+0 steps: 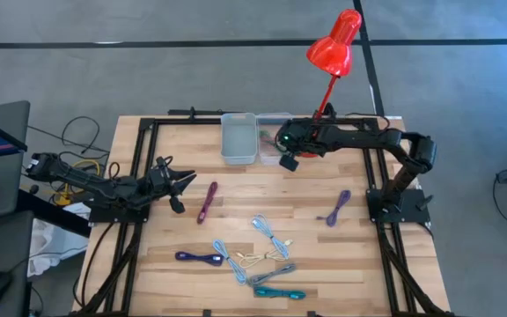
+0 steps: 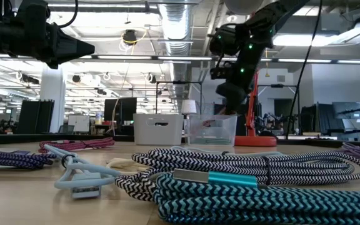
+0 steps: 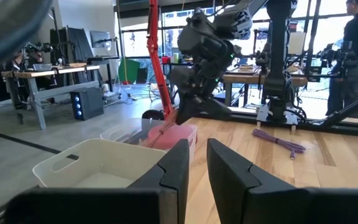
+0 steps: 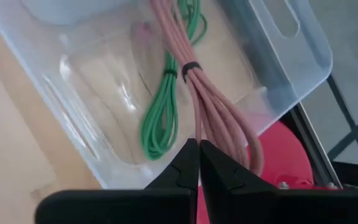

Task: Pick & Place USB Port
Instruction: Put the pink charger cable into the transparent bin, then put the black and pink charger cable into the gray bin

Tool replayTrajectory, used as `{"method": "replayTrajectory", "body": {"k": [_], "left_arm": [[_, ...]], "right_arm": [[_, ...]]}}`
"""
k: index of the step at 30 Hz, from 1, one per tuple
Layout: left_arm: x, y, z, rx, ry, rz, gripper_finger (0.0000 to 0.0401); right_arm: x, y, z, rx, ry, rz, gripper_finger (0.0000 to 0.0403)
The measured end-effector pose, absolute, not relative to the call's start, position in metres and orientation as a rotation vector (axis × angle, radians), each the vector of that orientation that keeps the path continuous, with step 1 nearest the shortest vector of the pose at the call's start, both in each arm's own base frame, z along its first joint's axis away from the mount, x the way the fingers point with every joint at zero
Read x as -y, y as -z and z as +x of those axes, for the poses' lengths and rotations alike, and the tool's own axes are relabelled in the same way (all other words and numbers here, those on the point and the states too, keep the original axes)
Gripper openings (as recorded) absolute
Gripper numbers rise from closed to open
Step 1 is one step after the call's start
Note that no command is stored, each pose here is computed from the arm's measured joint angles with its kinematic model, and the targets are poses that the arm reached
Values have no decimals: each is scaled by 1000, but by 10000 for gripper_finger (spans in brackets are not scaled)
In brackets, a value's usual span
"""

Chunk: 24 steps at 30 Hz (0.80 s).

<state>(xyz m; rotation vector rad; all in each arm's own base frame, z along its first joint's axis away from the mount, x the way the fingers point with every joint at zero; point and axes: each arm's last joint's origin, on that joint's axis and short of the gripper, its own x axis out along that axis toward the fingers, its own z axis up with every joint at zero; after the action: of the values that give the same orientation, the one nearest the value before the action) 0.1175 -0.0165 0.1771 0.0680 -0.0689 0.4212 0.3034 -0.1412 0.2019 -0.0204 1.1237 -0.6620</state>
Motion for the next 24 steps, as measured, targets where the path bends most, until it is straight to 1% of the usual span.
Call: {"method": "replayTrajectory", "body": {"k": [8,11,15,19,24], "left_arm": [[17,-177,118,65,-421,70,59],[17,-177,118,65,-421,70,59],[17,-177,118,65,-421,70,59],[17,-177,118,66,-421,70,59],[17,-177,118,68,-421,60,59]], "right_arm": [[141,-194,308,-1136,657,-26,0],[139,-195,310,-1119,656,-43,10],[136,-200,312,-1104,672,-117,42],[133,-207,312,-1080,670,-131,77],[125,-224,309,-1022,676,-146,109]]}}
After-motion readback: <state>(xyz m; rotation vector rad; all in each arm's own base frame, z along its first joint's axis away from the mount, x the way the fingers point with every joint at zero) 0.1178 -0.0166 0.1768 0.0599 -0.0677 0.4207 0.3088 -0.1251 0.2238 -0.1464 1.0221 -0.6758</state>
